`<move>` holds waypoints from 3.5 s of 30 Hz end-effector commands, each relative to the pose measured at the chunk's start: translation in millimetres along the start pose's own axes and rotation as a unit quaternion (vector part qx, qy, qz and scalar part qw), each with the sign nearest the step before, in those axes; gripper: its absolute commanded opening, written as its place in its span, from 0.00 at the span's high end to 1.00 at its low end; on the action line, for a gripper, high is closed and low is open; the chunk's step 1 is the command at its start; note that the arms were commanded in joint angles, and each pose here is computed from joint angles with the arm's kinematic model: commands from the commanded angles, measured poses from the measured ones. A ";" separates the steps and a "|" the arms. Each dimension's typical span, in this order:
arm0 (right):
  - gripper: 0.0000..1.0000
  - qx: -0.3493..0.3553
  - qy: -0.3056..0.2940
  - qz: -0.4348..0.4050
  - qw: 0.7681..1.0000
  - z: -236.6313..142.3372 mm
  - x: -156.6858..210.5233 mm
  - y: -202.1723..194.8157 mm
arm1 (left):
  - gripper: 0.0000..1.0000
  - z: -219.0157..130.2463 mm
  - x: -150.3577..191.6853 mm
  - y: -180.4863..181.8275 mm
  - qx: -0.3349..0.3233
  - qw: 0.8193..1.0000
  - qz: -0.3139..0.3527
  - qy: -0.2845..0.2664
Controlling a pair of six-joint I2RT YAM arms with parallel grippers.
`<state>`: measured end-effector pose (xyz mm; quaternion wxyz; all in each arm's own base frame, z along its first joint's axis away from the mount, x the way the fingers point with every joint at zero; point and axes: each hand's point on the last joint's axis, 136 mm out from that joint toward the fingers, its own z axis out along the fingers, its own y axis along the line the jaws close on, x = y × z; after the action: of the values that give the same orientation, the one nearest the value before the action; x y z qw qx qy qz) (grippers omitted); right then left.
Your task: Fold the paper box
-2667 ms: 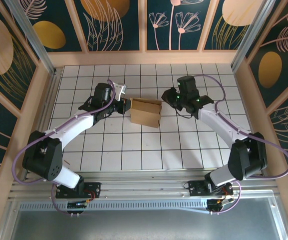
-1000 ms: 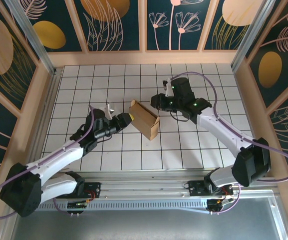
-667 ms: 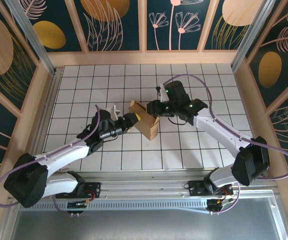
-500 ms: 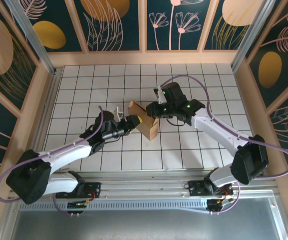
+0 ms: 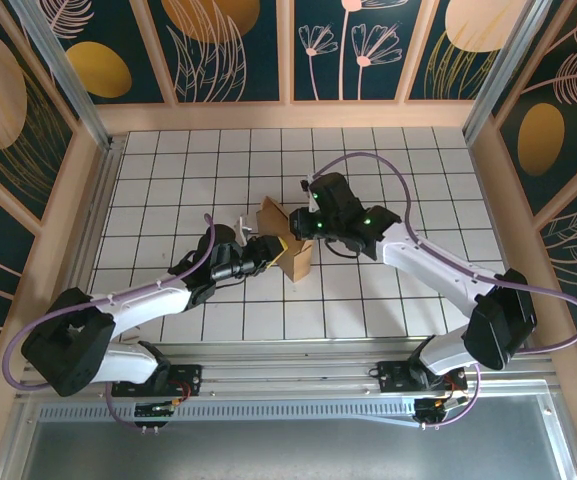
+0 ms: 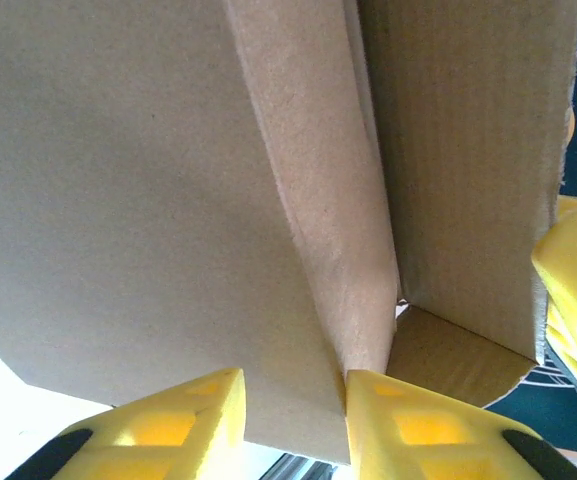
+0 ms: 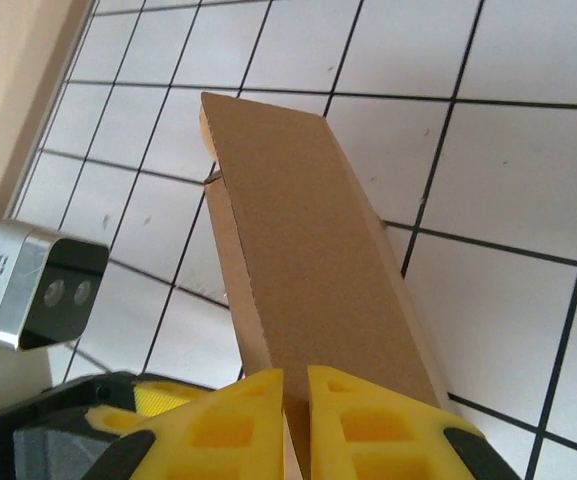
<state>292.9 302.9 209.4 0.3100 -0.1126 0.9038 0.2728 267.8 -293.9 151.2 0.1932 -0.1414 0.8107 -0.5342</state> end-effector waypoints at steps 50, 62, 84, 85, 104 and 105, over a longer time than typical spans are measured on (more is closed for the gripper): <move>0.83 0.065 -0.051 -0.037 0.996 20.1 72.1 3.9 | 0.61 -28.9 -151.0 -55.4 -0.204 0.945 0.221 -0.127; 0.81 0.090 -0.040 -0.030 0.995 22.7 75.2 -12.5 | 0.63 -11.2 -123.9 31.6 -0.289 0.927 0.236 -0.038; 0.20 -0.015 -0.041 0.402 0.915 -57.6 58.2 -11.4 | 0.70 -13.5 -85.7 40.5 -0.185 0.966 0.179 -0.041; 0.17 -0.026 -0.033 0.422 0.905 -57.9 62.9 -8.7 | 0.70 -13.4 -86.6 38.3 -0.182 0.966 0.179 -0.042; 0.65 -0.067 0.017 0.498 0.864 -13.3 117.3 -19.2 | 0.71 -6.5 -93.3 41.1 -0.195 0.965 0.168 -0.046; 0.67 -0.062 0.019 0.501 0.863 -10.0 121.9 -24.5 | 0.71 -5.6 -91.7 41.6 -0.192 0.966 0.167 -0.043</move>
<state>207.4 284.8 164.8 0.1196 0.3113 0.8118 0.4793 356.3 -235.4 156.9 0.3277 -0.0539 0.8793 -0.3413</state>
